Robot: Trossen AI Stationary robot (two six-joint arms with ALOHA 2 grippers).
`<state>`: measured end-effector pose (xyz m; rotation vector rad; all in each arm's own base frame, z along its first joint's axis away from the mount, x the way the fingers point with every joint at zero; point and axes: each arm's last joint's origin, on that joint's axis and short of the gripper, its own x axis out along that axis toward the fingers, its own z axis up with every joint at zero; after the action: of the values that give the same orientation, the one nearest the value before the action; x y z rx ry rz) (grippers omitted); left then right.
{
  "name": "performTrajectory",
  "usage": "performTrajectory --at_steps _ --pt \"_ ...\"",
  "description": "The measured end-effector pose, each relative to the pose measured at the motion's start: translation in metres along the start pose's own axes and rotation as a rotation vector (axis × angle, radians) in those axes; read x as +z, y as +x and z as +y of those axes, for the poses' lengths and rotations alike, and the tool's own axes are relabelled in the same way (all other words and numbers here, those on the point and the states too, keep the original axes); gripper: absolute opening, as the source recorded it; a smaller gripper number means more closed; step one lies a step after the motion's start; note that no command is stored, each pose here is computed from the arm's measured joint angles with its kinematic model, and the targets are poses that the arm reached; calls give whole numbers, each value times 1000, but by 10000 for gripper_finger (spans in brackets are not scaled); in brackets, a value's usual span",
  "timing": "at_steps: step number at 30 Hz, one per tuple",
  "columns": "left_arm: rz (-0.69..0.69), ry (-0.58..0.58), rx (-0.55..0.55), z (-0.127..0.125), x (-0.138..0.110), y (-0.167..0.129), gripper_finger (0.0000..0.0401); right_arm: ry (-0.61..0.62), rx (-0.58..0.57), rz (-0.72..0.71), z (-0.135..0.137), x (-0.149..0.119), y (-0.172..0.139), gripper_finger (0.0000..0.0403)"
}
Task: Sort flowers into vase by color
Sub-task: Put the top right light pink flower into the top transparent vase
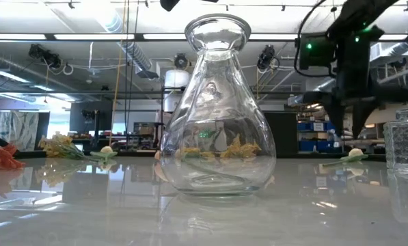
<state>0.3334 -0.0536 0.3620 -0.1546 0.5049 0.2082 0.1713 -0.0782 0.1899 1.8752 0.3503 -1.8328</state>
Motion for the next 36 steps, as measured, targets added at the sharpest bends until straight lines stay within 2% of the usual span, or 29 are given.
performTrajectory --at_steps 16,28,36 --pt "-1 -1 0 0 0 0 188 -90 3 -22 1 26 34 152" --pt "-1 -1 0 0 0 0 188 -177 7 -7 14 26 56 152" --pt "0 -1 0 0 0 0 188 -220 -19 -1 17 25 56 150"
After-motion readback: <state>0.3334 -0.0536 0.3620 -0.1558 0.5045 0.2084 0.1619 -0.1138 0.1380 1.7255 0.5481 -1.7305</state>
